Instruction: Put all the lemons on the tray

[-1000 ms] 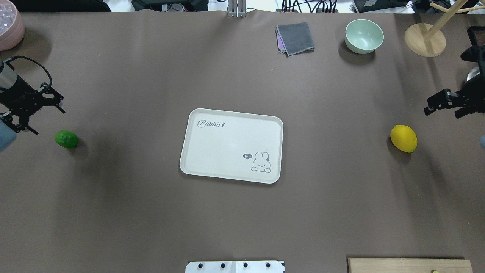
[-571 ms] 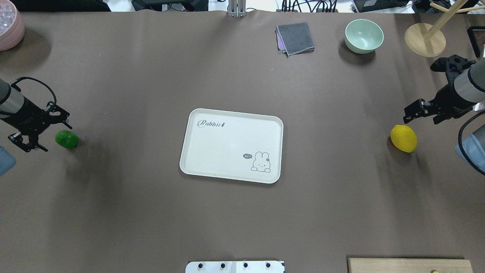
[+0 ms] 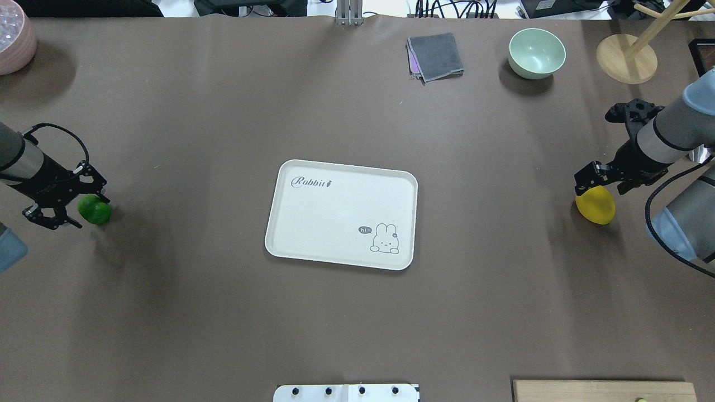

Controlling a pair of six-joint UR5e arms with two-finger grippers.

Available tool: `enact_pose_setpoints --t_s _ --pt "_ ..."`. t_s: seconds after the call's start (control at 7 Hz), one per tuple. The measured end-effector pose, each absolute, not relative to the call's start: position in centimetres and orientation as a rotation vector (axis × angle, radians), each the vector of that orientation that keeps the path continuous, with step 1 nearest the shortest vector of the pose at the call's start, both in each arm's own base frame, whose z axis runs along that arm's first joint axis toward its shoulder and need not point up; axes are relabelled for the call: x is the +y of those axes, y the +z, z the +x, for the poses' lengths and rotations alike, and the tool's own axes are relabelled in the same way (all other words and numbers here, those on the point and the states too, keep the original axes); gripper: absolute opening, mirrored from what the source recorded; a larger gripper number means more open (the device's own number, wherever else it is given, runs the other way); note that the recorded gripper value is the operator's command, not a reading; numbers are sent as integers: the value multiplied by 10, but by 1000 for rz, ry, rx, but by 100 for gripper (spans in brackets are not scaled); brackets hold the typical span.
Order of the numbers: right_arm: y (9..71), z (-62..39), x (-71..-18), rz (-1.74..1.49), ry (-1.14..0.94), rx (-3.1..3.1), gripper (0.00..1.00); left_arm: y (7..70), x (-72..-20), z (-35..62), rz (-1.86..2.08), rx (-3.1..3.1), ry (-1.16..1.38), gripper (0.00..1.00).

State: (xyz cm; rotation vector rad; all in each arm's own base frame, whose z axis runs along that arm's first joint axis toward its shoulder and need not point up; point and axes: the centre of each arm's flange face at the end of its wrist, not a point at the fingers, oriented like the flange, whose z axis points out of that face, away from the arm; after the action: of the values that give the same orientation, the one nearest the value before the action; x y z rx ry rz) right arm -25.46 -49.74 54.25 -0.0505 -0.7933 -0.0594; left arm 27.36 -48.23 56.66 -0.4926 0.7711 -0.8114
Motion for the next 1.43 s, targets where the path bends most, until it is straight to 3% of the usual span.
enact_pose_setpoints --t_s 0.43,0.57,0.71,0.86,1.43 --pt "551 -271 -490 -61 -89 -792 100 551 -481 277 -506 808 -745 0" --pt "552 -275 -488 -65 -97 -791 75 539 -478 276 -494 838 -693 0" --pt "554 -276 -486 -68 -103 -789 16 528 -474 273 -466 865 -627 0" --pt "555 -276 -484 -70 -107 -787 0 518 -471 271 -430 877 -549 0" --pt "538 -259 -494 -77 -69 -810 0 435 -454 246 -152 832 -120 0"
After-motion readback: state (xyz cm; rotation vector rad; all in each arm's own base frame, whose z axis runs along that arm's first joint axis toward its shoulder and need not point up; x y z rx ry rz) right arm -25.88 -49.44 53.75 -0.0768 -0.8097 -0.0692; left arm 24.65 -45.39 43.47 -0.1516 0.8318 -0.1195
